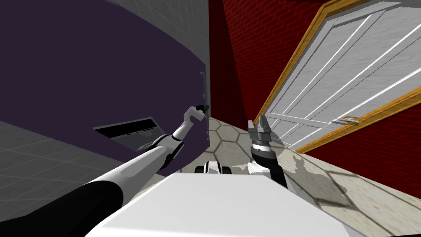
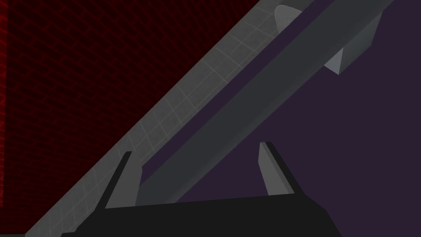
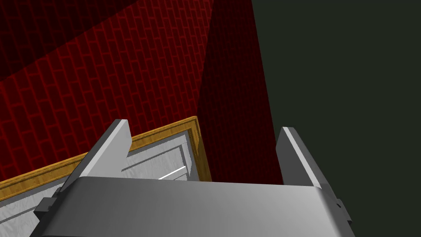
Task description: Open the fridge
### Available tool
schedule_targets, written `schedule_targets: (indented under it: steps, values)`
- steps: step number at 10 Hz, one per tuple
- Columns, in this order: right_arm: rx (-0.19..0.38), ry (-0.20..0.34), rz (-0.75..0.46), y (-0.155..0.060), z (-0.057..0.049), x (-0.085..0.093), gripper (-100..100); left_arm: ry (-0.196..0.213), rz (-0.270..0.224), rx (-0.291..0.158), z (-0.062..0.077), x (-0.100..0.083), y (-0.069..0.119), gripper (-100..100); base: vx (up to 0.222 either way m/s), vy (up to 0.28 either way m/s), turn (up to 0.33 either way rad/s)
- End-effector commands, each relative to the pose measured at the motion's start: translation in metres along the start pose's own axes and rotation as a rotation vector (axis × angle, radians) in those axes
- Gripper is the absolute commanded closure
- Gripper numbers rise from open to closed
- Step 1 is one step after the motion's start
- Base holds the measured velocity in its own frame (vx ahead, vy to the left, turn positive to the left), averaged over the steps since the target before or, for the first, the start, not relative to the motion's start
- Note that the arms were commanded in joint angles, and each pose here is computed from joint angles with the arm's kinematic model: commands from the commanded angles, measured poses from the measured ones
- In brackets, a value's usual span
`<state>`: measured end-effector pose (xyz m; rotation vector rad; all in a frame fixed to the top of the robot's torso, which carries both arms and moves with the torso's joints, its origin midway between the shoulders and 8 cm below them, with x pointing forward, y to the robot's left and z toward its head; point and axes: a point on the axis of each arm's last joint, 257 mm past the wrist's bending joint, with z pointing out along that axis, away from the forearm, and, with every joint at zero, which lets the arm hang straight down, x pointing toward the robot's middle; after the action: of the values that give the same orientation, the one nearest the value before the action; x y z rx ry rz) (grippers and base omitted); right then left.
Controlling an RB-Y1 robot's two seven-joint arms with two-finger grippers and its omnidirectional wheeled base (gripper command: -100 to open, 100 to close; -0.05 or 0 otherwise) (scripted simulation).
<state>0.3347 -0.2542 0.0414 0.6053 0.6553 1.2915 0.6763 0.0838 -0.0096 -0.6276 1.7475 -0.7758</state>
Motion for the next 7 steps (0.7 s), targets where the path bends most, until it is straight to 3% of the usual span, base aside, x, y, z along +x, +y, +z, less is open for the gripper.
schedule_targets:
  steps: [1, 2, 3, 4, 7]
  values:
    - [0.0, 0.0, 0.0, 0.0, 0.0, 0.0, 0, 0.056, 0.016, 0.057, -0.007, 0.031, -0.031, 100, -0.285, 0.069, -0.103]
    - [0.0, 0.0, 0.0, 0.0, 0.0, 0.0, 0, 0.044, 0.013, 0.038, -0.006, 0.024, -0.02, 100, -0.136, 0.03, -0.068]
    - [0.0, 0.0, 0.0, 0.0, 0.0, 0.0, 0, 0.102, 0.029, 0.075, -0.014, 0.057, -0.039, 100, -0.175, 0.05, -0.057]
    - [0.0, 0.0, 0.0, 0.0, 0.0, 0.0, 0, 0.102, 0.029, 0.075, -0.014, 0.057, -0.039, 100, -0.224, 0.092, -0.08]
    - [0.0, 0.0, 0.0, 0.0, 0.0, 0.0, 0, 0.174, 0.048, 0.137, -0.031, 0.096, -0.068, 100, -0.202, 0.103, -0.07]
